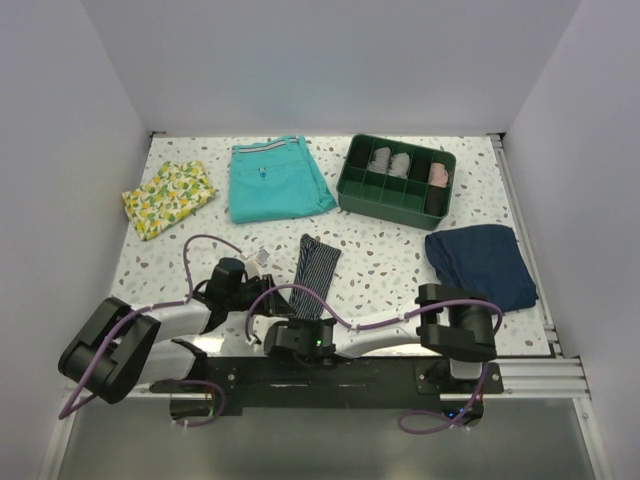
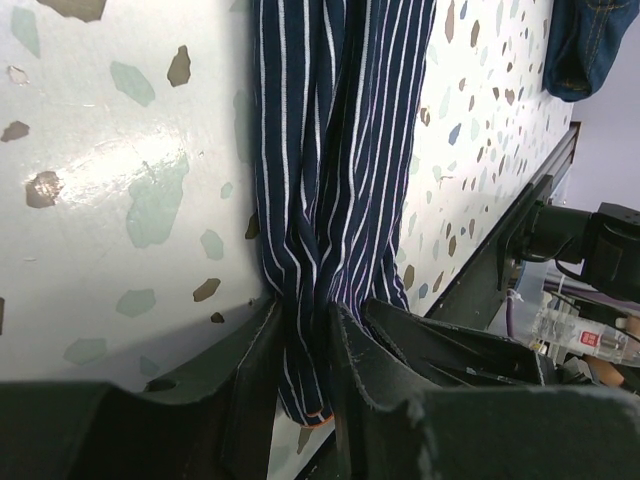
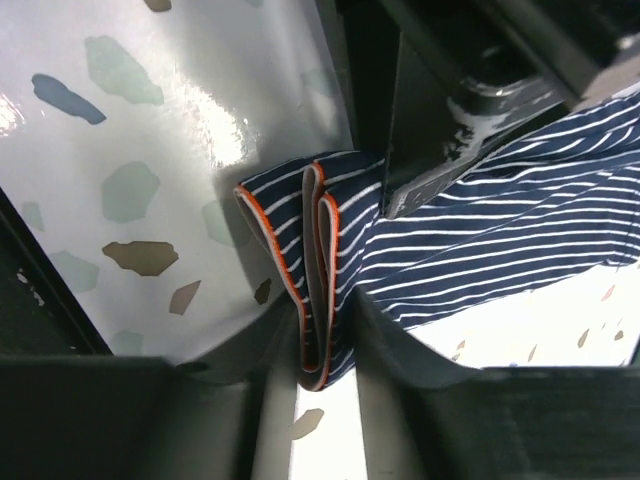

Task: Roll the underwear
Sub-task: Roll the underwear to the center of the board.

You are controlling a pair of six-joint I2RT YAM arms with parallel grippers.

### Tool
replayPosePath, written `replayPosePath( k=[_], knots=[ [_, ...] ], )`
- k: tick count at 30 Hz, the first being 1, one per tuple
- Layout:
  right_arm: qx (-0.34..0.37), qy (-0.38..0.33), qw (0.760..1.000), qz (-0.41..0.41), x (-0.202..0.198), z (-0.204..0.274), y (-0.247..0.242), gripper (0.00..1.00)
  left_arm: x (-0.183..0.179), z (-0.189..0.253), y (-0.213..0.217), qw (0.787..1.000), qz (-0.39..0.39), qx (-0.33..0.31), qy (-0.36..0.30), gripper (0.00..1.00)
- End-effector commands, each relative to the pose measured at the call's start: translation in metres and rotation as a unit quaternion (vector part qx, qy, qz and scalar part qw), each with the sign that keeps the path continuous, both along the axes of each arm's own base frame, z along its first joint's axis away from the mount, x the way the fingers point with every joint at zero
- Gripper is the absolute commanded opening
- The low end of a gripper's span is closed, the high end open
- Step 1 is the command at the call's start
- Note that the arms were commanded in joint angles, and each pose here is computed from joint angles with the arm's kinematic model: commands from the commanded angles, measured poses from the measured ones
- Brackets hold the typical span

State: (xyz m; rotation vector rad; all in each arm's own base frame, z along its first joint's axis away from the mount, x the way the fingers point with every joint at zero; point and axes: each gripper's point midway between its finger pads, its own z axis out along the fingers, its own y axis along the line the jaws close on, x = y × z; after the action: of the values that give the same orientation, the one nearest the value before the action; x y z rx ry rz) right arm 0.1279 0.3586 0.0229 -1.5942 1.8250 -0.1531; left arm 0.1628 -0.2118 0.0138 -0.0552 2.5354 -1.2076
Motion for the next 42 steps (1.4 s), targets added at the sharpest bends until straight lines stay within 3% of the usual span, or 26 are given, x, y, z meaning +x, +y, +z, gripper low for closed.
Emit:
replayPosePath(
  k=[1, 7, 10, 13, 20, 31, 34, 42],
  knots=[
    [-0.005, 0.019, 1.0, -0.003, -0.005, -0.012, -0.003, 0.21, -0.032, -0.048, 0.037, 0.992, 0.02, 0.106, 0.069, 0.31],
    [0.025, 0.065, 0.997, 0.015, -0.02, -0.002, 0.01, 0.14, -0.01, -0.028, 0.039, 0.991, 0.056, 0.114, 0.036, 0.47],
    [0.037, 0.087, 0.995, 0.021, -0.027, 0.003, 0.014, 0.13, 0.009, -0.012, 0.045, 0.986, 0.092, 0.137, 0.017, 0.72],
    [0.055, 0.12, 0.991, 0.022, -0.033, 0.009, 0.019, 0.13, 0.026, 0.003, 0.06, 0.976, 0.14, 0.169, -0.004, 0.77],
    [0.127, 0.226, 0.966, 0.006, -0.033, 0.033, 0.03, 0.13, 0.033, 0.013, 0.088, 0.953, 0.218, 0.212, -0.012, 0.79],
    [0.184, 0.375, 0.909, -0.004, -0.019, 0.045, 0.031, 0.14, 0.029, 0.02, 0.089, 0.955, 0.226, 0.189, -0.03, 0.79],
    [0.186, 0.453, 0.872, -0.005, -0.019, 0.038, 0.032, 0.15, 0.034, 0.025, 0.085, 0.958, 0.22, 0.179, -0.047, 0.79],
    [0.226, 0.552, 0.802, -0.034, 0.005, 0.028, 0.032, 0.15, 0.033, 0.027, 0.076, 0.966, 0.199, 0.157, -0.057, 0.78]
  ],
)
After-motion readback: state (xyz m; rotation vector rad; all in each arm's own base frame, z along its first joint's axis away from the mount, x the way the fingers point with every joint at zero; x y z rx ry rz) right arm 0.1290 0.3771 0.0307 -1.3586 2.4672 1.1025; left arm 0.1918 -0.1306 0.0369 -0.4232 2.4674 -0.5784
